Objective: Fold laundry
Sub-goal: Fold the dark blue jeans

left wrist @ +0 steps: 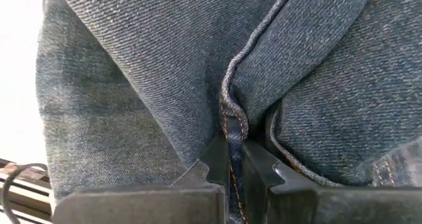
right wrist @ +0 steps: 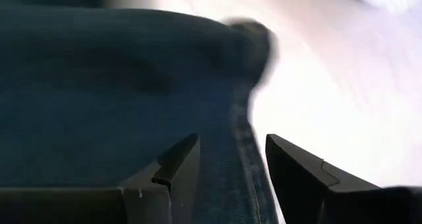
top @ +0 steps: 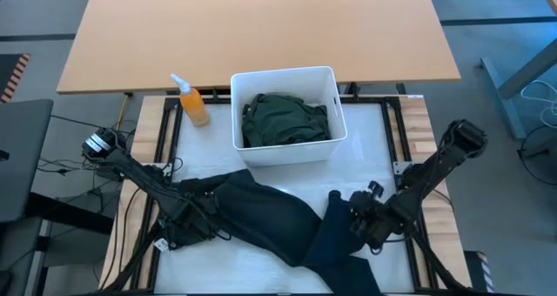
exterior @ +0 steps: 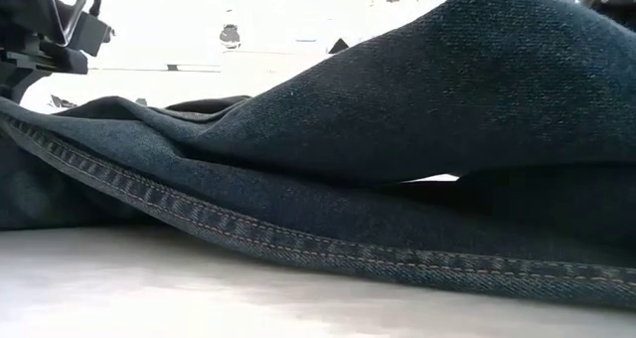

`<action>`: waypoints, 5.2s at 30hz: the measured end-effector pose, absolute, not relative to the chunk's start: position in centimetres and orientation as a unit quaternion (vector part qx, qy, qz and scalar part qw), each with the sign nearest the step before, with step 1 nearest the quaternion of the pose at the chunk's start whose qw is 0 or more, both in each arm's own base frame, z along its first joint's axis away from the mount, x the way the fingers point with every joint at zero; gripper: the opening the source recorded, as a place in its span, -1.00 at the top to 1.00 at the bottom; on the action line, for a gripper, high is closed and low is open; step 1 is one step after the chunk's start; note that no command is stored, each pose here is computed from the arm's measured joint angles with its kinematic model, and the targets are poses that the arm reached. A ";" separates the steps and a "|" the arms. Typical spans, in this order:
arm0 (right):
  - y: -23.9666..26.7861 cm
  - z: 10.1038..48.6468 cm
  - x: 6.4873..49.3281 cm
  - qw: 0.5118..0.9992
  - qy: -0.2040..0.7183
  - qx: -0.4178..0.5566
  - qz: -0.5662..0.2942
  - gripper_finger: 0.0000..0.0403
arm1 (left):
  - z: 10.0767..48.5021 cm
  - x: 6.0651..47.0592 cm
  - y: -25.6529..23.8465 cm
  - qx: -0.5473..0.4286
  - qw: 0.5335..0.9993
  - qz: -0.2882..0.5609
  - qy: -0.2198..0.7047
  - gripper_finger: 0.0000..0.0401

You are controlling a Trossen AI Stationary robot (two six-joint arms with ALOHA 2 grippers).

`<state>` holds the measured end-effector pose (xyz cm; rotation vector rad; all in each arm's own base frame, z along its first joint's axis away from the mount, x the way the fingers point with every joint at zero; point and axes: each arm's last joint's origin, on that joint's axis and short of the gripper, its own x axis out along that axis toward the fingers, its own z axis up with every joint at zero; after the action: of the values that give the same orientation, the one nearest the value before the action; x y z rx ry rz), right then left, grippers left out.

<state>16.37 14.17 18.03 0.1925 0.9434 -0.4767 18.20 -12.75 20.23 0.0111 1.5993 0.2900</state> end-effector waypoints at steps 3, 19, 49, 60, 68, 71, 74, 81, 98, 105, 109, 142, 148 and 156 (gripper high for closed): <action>14.7 19.2 16.9 0.871 0.468 -0.008 -0.149 0.00 | 20.2 18.3 -12.6 0.000 0.686 0.130 0.716 1.00; 11.5 22.9 22.3 0.819 0.498 -0.271 0.086 0.01 | 20.1 19.4 -12.0 -0.038 0.691 0.119 0.712 1.00; 9.7 22.8 26.6 0.721 0.614 -0.274 0.166 0.87 | 20.1 19.6 -12.0 0.002 0.709 0.109 0.697 1.00; 14.5 39.4 24.4 0.838 0.528 -0.089 0.102 0.90 | 20.2 19.2 -11.5 0.029 0.700 0.134 0.701 1.00; 19.6 47.1 21.9 0.922 0.319 0.038 0.216 0.90 | 20.3 19.0 -11.4 0.033 0.694 0.137 0.706 1.00; 21.4 47.0 22.1 0.927 0.287 0.022 0.240 0.90 | 20.3 19.0 -11.4 0.030 0.692 0.139 0.707 1.00; 23.1 45.3 23.5 0.921 0.306 0.009 0.241 0.90 | 20.3 18.9 -11.4 0.025 0.688 0.143 0.711 1.00; 26.3 39.9 28.1 0.892 0.377 -0.007 0.247 0.82 | 20.4 18.4 -11.2 0.019 0.666 0.158 0.729 1.00; 29.7 29.7 24.4 0.710 0.695 0.114 0.004 0.23 | 20.5 17.9 -10.9 0.042 0.646 0.166 0.744 1.00; 34.3 25.2 20.2 0.701 0.686 0.191 -0.042 0.04 | 18.5 16.8 -9.7 0.060 0.617 0.177 0.765 1.00; 35.3 22.7 18.0 0.699 0.652 0.264 -0.130 0.00 | 16.4 15.7 -8.8 0.062 0.592 0.173 0.785 1.00; 32.5 22.0 17.0 0.771 0.545 0.316 -0.090 0.00 | 21.6 16.4 -8.0 0.107 0.630 0.161 0.752 0.40; 32.7 23.9 14.8 0.797 0.514 0.312 -0.055 0.00 | 26.2 17.7 -8.5 0.102 0.666 0.161 0.722 0.16; 32.3 23.9 13.3 0.864 0.437 0.240 -0.069 0.00 | 28.5 25.4 -12.4 0.068 0.900 -0.021 0.429 0.11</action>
<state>13.30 32.33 23.86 0.5030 0.9158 -0.1451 25.40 -12.45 28.49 0.1409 0.8881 -0.0432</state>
